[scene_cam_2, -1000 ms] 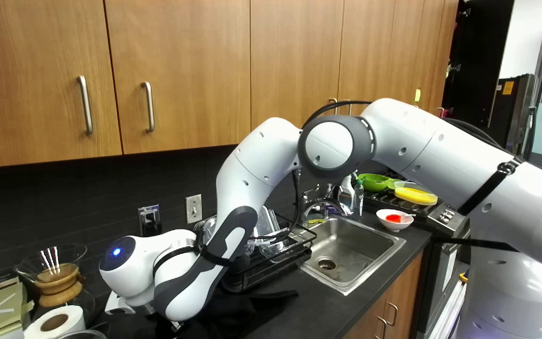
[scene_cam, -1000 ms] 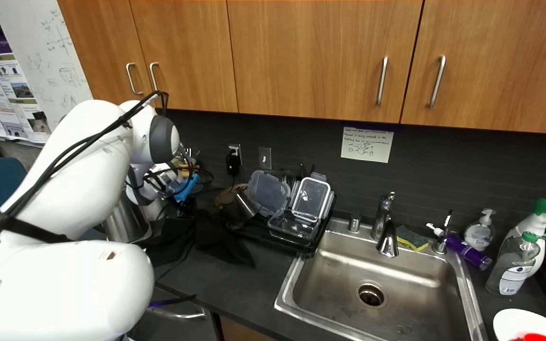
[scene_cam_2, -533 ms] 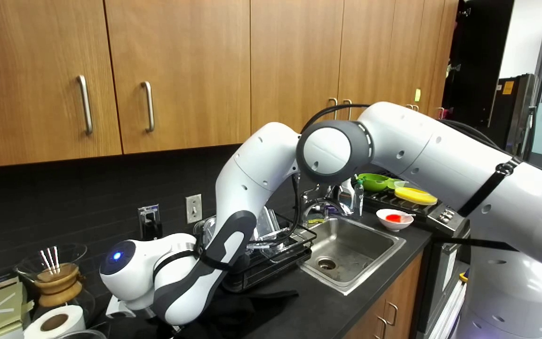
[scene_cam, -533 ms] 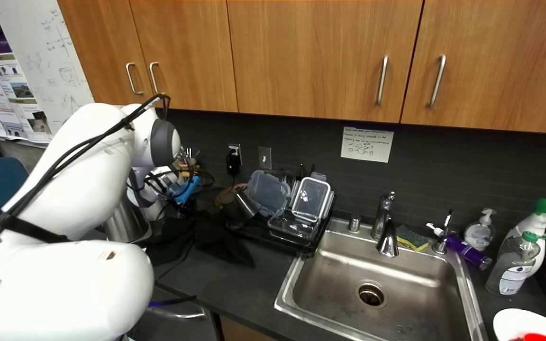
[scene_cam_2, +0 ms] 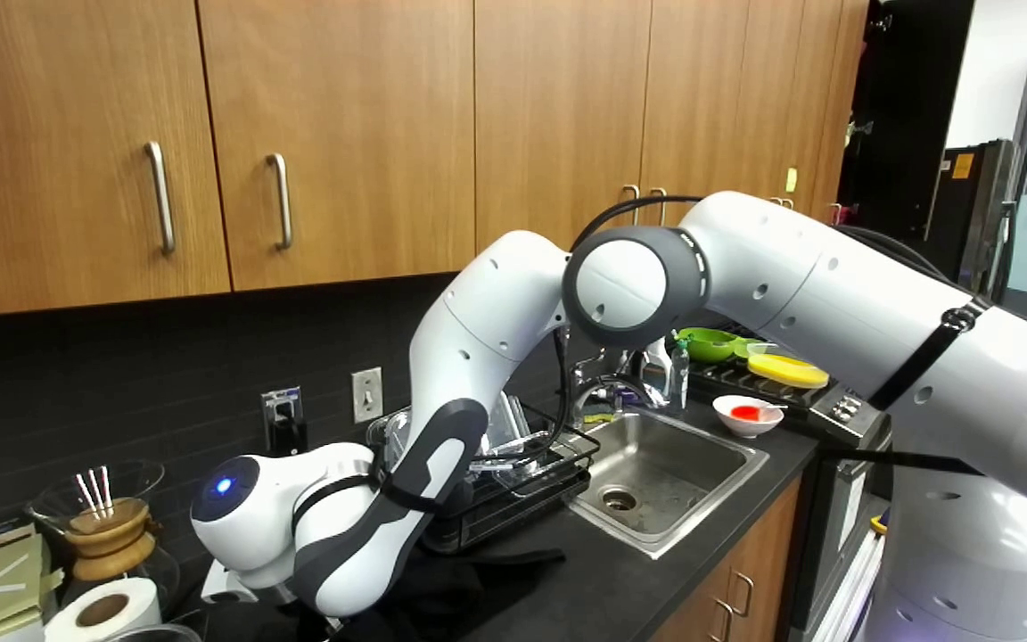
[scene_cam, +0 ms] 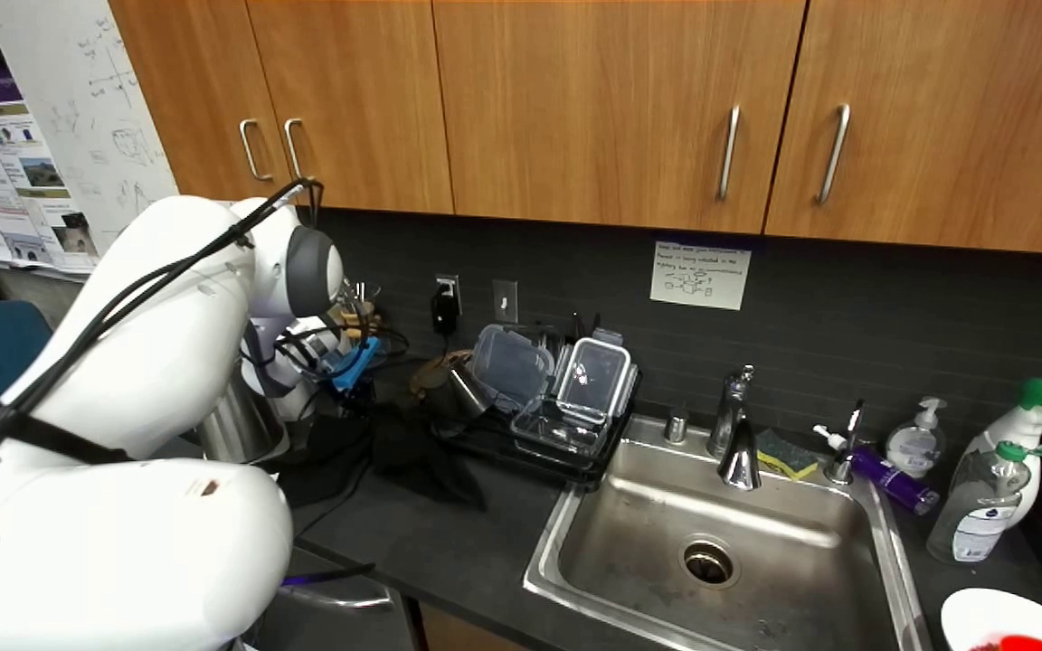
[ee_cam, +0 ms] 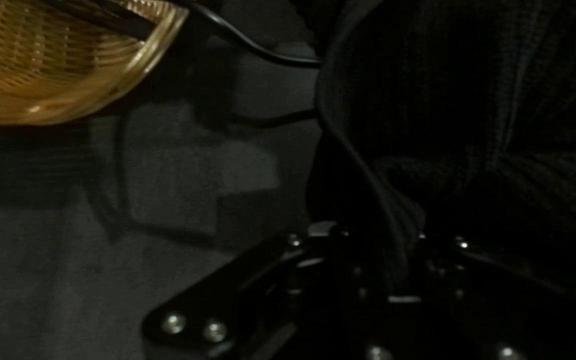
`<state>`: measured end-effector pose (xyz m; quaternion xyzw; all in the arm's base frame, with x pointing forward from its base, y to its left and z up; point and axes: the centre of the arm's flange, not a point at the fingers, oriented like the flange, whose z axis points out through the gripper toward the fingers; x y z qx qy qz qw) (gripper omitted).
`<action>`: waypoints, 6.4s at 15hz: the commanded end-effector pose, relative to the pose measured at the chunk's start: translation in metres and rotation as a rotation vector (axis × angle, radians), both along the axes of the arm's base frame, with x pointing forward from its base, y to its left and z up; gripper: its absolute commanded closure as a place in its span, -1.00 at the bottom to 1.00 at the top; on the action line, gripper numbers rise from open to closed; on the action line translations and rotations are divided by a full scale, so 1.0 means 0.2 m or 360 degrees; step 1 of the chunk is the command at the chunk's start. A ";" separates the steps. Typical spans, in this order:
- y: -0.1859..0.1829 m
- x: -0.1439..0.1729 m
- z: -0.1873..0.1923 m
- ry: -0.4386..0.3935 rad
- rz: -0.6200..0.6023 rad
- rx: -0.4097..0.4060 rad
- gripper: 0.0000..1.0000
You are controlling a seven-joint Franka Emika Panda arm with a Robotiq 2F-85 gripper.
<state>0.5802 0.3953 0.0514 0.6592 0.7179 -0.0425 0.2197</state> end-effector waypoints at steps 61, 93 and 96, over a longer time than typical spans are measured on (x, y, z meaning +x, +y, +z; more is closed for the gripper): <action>-0.41 -0.83 -0.19 -0.0121 -0.0683 0.0790 0.97; -0.49 -1.19 -0.23 0.0059 -0.1164 0.1014 0.97; -0.54 -1.21 -0.25 0.0083 -0.1283 0.1101 0.97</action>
